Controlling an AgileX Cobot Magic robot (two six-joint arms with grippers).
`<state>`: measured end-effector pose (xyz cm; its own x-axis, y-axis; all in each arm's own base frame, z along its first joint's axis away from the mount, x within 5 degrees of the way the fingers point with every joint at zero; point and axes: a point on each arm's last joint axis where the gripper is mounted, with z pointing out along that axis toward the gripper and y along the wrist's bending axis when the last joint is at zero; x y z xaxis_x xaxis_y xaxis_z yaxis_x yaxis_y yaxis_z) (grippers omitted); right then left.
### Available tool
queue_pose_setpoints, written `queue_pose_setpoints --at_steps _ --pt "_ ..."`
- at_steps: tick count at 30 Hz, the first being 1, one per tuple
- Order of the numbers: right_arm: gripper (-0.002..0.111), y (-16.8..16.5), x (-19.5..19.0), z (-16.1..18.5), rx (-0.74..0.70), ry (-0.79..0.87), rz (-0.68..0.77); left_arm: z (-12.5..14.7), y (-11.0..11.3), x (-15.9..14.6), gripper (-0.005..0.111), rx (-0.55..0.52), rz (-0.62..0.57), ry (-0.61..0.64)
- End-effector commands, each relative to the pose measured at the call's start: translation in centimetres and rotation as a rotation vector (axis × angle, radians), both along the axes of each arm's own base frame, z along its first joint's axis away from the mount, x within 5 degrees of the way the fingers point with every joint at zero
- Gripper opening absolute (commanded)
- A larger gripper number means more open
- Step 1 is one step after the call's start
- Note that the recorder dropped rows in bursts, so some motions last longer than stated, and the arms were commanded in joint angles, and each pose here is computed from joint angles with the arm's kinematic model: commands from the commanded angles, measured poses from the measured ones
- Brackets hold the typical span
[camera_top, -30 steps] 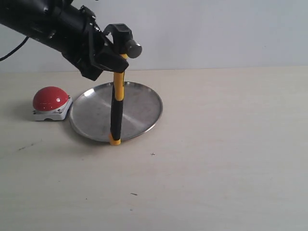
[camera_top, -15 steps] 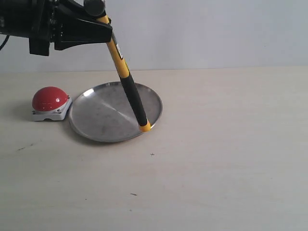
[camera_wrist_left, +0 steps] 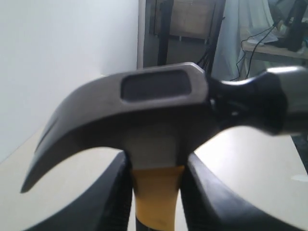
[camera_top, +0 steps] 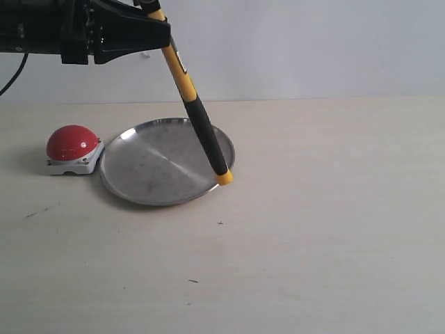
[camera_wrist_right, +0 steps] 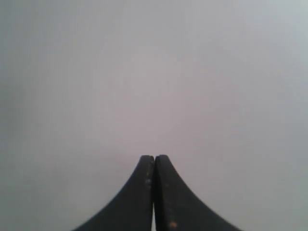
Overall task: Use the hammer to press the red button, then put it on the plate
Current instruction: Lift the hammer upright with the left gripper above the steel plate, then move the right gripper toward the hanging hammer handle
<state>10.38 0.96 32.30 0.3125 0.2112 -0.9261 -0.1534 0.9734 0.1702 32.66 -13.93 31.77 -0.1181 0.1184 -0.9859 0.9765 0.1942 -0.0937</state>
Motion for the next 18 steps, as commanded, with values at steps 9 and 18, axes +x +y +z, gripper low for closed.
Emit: queue_pose_setpoints --at_steps 9,18 --pt "0.000 6.2 14.3 -6.2 -0.397 0.623 0.267 0.5 -0.1 0.5 0.000 -0.108 0.021 0.046" --pt "0.000 11.0 19.8 -8.1 -0.698 0.633 0.667 0.3 -0.2 0.4 0.000 -0.089 0.012 0.066"
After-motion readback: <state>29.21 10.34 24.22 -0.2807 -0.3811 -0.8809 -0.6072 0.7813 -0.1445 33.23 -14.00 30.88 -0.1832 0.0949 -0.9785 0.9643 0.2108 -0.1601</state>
